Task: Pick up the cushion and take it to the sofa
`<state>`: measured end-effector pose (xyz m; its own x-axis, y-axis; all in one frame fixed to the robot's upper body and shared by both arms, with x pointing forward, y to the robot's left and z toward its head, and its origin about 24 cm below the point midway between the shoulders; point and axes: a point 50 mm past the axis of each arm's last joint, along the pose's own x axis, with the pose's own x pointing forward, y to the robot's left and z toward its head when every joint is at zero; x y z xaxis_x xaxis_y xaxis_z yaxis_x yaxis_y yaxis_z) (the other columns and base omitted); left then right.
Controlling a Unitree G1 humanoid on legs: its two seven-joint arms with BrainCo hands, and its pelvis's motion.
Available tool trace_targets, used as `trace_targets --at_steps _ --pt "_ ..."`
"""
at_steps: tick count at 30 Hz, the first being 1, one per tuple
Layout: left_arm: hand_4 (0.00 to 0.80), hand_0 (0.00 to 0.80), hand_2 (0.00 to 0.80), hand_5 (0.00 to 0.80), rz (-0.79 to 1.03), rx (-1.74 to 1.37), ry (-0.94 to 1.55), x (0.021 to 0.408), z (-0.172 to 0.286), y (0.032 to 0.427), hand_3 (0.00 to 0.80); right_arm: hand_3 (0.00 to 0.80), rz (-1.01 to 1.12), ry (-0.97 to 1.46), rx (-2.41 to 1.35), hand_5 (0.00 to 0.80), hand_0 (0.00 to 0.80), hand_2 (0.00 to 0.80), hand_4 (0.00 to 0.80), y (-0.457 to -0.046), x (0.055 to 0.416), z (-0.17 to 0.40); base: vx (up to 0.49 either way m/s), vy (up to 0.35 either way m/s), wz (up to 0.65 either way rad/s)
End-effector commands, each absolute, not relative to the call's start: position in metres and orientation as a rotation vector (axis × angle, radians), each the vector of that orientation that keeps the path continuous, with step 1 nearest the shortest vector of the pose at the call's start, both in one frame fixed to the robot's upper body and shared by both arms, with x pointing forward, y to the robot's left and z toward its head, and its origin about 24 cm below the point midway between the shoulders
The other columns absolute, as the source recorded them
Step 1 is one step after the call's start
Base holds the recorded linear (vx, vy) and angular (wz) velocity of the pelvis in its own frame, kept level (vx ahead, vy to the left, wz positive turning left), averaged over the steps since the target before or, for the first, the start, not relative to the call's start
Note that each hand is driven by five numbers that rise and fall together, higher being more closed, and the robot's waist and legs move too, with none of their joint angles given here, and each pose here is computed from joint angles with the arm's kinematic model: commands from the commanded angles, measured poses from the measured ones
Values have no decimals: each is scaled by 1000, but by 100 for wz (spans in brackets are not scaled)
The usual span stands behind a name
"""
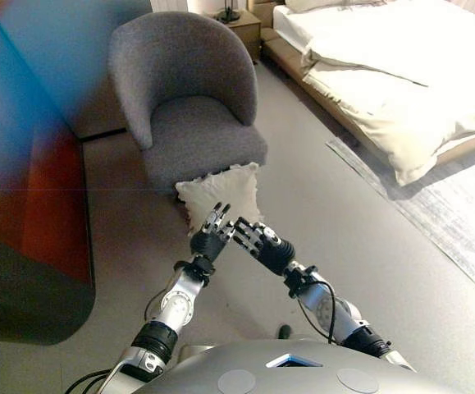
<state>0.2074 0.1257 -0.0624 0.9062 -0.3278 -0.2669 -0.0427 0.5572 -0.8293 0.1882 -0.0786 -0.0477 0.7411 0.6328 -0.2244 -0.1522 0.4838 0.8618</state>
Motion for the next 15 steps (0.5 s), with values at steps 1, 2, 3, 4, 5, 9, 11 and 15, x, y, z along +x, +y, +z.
trace_targets --at_steps 1,2,3,4,5,9,11,15 --pt "0 0 0 0 -201 -931 349 232 -53 124 0 0 667 508 1048 0 0 0 0 -62 187 -27 0 0 0" --pt "0 0 0 0 -202 -932 346 233 -53 124 0 0 680 510 1048 0 0 0 0 -61 185 -27 0 0 0" --pt "0 0 0 0 -209 -927 343 234 -52 123 0 0 708 519 1051 0 0 0 0 -58 182 -27 0 0 0" --pt "0 0 0 0 -216 -931 342 234 -52 122 0 0 723 526 1059 0 0 0 0 -57 181 -27 0 0 0" --pt "0 0 0 0 -224 -935 343 234 -52 119 0 0 748 543 1078 0 0 0 0 -53 178 -26 0 0 0" --pt "0 0 0 0 -229 -927 347 234 -53 116 0 0 802 577 1067 0 0 0 0 -46 172 -26 0 0 0" --pt "0 0 0 0 -229 -948 350 234 -53 117 0 0 828 585 1067 0 0 0 0 -45 169 -25 0 0 0" --pt "0 0 0 0 -228 -937 341 232 -53 119 0 0 838 594 1026 0 0 0 0 -48 167 -25 0 0 0"
